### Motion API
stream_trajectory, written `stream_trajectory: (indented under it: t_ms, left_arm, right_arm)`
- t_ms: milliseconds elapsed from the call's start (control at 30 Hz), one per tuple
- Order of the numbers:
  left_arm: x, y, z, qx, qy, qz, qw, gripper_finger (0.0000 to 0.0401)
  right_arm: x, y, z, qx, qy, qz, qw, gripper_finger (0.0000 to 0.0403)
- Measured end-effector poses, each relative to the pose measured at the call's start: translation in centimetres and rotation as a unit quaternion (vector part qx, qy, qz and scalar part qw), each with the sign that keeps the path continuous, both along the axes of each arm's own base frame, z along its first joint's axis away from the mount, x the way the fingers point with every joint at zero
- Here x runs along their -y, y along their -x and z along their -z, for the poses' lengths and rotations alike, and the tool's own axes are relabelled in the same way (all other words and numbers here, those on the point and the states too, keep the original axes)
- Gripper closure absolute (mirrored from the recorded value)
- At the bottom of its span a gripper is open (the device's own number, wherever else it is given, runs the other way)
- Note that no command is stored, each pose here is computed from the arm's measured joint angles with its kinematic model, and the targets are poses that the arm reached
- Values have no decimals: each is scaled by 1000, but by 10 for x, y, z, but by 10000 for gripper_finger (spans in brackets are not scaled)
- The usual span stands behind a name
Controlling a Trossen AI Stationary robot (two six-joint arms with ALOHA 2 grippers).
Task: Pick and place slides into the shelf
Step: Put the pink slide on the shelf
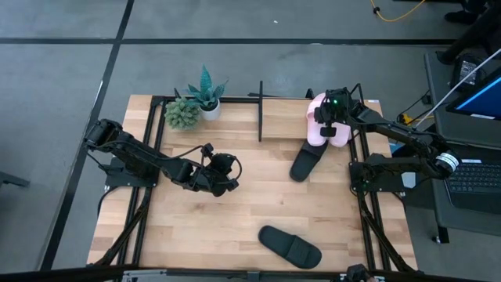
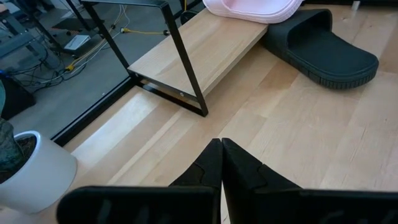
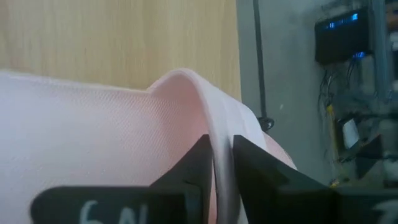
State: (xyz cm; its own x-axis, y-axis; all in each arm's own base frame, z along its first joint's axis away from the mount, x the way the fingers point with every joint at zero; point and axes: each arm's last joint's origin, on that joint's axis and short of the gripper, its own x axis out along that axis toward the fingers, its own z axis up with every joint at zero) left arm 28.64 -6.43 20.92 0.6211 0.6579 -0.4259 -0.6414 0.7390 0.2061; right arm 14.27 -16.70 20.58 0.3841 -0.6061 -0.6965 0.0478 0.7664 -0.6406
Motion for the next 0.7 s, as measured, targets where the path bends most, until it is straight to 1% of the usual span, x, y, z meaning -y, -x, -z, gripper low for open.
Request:
stream_trajectory:
  t_ms: [133,433,567,700]
  left_arm:
    - [0,0,0,0,0,0,1000,401]
    - [0,0,0,0,0,0,1000,401]
    - [0,0,0,0,0,0,1000,401]
    - [0,0,0,-1,0,0,1000,401]
  right_arm:
    - [0,0,0,31,-17,32,999,327]
    - [0,0,0,41,-23,44,998,319]
    - [0,-1,0,46,-27,48,997,300]
    - [-1,-2,0,46,-28,46,998,270]
